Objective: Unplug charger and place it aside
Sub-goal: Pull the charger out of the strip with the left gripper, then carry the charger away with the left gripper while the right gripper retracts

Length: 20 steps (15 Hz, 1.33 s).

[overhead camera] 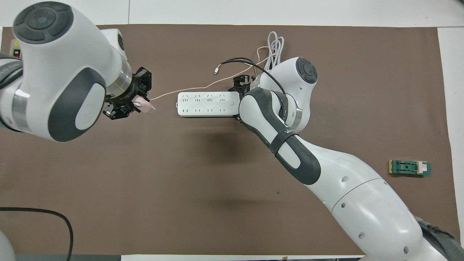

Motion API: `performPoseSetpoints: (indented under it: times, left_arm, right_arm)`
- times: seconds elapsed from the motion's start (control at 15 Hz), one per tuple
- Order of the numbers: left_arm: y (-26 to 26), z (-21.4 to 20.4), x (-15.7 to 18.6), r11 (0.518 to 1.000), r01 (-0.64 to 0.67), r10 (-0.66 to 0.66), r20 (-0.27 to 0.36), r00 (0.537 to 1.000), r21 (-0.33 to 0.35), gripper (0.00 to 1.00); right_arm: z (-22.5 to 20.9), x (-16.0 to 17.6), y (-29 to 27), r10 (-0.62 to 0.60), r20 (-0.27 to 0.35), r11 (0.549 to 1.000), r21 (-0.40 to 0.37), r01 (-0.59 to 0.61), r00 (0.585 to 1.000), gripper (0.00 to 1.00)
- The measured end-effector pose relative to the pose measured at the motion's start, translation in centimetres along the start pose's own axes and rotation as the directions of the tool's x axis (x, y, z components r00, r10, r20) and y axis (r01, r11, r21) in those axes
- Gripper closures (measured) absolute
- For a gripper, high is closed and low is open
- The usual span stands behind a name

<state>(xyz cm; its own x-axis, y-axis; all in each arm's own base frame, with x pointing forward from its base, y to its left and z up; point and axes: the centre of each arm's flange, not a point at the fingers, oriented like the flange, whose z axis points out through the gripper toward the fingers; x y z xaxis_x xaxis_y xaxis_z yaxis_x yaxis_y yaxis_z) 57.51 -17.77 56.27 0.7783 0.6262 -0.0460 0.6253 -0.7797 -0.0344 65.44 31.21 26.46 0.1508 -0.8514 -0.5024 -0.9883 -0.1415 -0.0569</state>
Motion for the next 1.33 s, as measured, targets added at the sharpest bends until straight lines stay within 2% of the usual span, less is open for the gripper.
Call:
performPoseSetpoints:
  times: [0.47,0.93,1.07,1.33]
  left_arm:
    - [-7.4,-3.0,4.9,0.972,-0.236,0.236,0.035,0.971,-0.004,0.68]
    - [-15.8,-5.2,9.7,0.920,-0.391,0.391,0.043,0.919,-0.024,0.68]
    - [-16.4,-4.8,9.6,0.909,-0.416,0.416,0.048,0.908,-0.027,0.68]
    - [-16.0,-1.0,7.6,0.880,-0.468,0.472,0.047,0.880,-0.077,0.68]
  right_arm:
    - [-3.3,-1.3,-0.5,-0.018,0.025,1.000,-0.013,0.018,1.000,0.00]
    - [-10.6,-4.1,0.3,-0.054,0.074,0.997,-0.056,0.058,0.996,0.00]
    - [-13.5,-4.0,0.7,-0.066,0.067,0.995,-0.068,0.070,0.996,0.00]
    - [-19.9,-3.2,2.4,-0.109,0.003,0.990,-0.090,0.108,0.994,0.00]
